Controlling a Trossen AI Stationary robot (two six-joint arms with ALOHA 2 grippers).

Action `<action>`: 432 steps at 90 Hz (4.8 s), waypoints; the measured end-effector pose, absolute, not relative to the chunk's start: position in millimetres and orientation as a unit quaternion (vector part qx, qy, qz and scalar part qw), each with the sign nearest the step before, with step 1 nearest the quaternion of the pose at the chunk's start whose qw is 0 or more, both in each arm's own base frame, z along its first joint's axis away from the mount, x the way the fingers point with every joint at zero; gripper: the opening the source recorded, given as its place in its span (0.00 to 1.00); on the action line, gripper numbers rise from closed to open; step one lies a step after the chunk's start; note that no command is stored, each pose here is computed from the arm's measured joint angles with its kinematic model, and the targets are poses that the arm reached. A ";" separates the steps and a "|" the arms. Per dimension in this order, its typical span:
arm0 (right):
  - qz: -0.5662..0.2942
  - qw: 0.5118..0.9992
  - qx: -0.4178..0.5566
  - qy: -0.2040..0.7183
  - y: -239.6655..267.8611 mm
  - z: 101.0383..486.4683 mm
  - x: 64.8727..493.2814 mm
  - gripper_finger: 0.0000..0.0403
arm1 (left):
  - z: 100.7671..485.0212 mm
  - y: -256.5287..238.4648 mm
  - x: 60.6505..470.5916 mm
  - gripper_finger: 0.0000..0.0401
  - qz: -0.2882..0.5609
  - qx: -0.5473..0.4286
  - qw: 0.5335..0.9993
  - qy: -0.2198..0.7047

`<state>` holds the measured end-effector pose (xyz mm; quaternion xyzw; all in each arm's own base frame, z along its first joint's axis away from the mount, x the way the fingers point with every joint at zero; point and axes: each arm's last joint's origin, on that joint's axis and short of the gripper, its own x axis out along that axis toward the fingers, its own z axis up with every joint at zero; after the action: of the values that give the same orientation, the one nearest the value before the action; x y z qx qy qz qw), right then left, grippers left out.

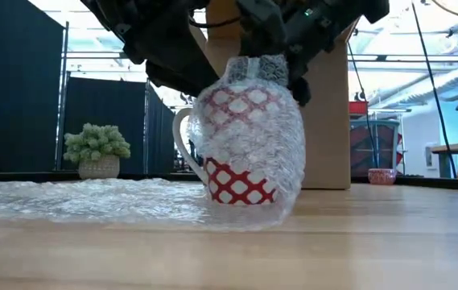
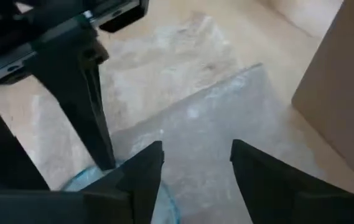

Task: Wrap mug
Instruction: Wrap the red mug with the bubble wrap

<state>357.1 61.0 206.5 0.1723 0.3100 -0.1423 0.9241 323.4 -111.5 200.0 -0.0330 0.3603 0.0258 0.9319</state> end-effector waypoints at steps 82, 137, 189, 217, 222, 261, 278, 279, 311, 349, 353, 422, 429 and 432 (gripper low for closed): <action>-0.028 0.894 0.155 0.420 98.6 207.2 330.9 0.00 | 200.8 -111.1 324.8 0.45 0.025 -0.039 0.934 0.353; -0.041 0.900 0.117 0.418 98.3 196.8 335.9 0.00 | 244.9 -105.8 315.4 0.45 0.107 0.003 0.928 0.358; -0.032 0.906 0.112 0.408 99.2 198.6 338.6 0.00 | 216.9 -83.1 333.9 0.45 0.094 -0.050 0.945 0.310; -0.031 0.906 0.115 0.406 98.0 200.7 340.0 0.00 | 182.9 -90.4 347.5 0.45 0.063 -0.054 0.934 0.349; -0.031 0.904 0.113 0.410 98.4 204.2 341.1 0.00 | 180.1 -90.6 348.2 0.45 0.063 -0.053 0.932 0.352; -0.041 0.882 0.083 0.462 99.8 281.1 346.9 0.01 | 177.3 -92.7 347.2 0.45 0.061 -0.047 0.930 0.360; -0.065 0.881 0.086 0.460 96.0 273.0 353.3 0.17 | 179.2 -94.2 348.3 0.45 0.058 -0.044 0.930 0.360; -0.067 0.880 0.085 0.462 96.0 271.1 354.1 0.18 | 179.4 -94.3 348.4 0.45 0.057 -0.044 0.930 0.360; -0.108 0.842 0.078 0.523 101.4 209.0 378.0 0.46 | 176.5 -95.2 345.7 0.45 0.054 -0.032 0.927 0.371; -0.149 0.821 0.068 0.546 100.5 199.2 373.0 0.46 | 186.9 -95.1 341.9 0.45 0.052 -0.032 0.931 0.359; -0.146 0.821 0.062 0.549 102.0 198.6 372.1 0.46 | 192.1 -94.7 339.8 0.45 0.051 -0.030 0.934 0.354; -0.123 0.834 0.085 0.530 106.4 170.4 393.0 0.46 | 232.6 -99.9 313.3 0.45 0.038 -0.018 0.943 0.330; -0.116 0.829 0.090 0.539 104.2 174.6 392.1 0.46 | 232.5 -99.8 313.2 0.45 0.039 -0.018 0.943 0.330; -0.117 0.829 0.088 0.540 103.8 177.9 391.9 0.46 | 232.1 -99.7 312.9 0.45 0.039 -0.017 0.942 0.333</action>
<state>391.9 103.8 177.9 0.0875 0.5398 -0.1172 0.8290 312.9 -99.7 232.1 -0.0166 0.3329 0.0392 0.9420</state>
